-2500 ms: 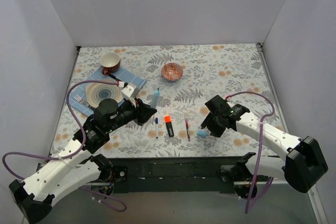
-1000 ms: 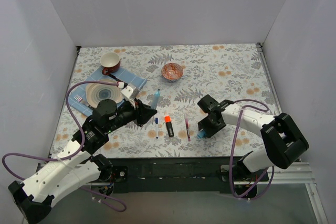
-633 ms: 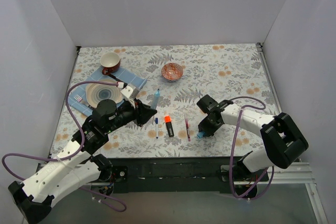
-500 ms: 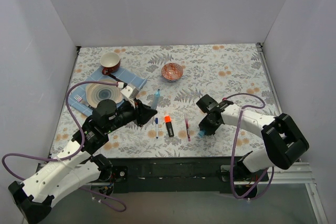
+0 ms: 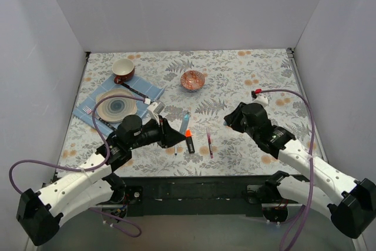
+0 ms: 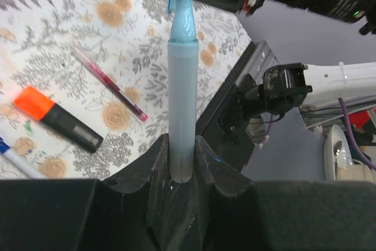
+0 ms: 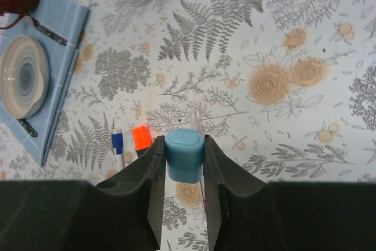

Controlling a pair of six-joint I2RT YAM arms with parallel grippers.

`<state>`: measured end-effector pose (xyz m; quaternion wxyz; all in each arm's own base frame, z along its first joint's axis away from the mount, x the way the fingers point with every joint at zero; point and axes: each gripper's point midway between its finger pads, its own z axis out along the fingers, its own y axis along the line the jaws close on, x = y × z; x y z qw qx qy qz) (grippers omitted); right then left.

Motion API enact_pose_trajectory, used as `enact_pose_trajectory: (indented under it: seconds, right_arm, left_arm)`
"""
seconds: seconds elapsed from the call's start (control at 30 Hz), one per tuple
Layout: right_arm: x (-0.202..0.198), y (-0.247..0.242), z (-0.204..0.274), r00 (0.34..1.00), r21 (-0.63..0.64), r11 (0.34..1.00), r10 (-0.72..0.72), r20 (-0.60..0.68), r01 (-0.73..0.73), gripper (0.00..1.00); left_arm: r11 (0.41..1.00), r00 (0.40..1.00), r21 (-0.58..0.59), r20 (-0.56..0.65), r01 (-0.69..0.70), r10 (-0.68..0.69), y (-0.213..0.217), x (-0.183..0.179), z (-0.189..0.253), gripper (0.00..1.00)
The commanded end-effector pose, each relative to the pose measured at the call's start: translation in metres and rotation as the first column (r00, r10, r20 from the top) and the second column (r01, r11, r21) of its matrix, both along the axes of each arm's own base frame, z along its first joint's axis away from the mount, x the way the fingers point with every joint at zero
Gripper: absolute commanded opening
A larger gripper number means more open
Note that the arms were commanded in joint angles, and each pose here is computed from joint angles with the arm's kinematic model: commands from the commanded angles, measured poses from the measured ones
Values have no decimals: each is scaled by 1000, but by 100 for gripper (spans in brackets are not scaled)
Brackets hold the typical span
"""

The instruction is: Insert the pens into the pen caps

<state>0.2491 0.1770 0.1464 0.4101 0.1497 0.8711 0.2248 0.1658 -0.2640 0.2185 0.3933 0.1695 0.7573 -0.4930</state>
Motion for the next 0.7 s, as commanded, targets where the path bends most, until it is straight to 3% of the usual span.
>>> enact_pose_trajectory:
  seconds: [0.0, 0.27, 0.47, 0.67]
  right_arm:
    - [8, 18, 54, 971, 44, 990, 125, 205, -137, 1]
    - [-4, 54, 136, 880, 203, 916, 243, 408, -347, 1]
    - [-15, 70, 155, 854, 273, 860, 290, 432, -430, 1]
    - [-21, 69, 156, 859, 301, 849, 290, 421, -435, 1]
  left_arm:
    - [992, 996, -100, -40, 72, -76, -18, -13, 0, 0]
    - [979, 984, -120, -55, 164, -172, -53, -35, -11, 0]
    - [981, 982, -92, -58, 173, -179, -66, -31, -19, 0]
    - [987, 989, -73, -33, 144, -146, -67, -23, -16, 0]
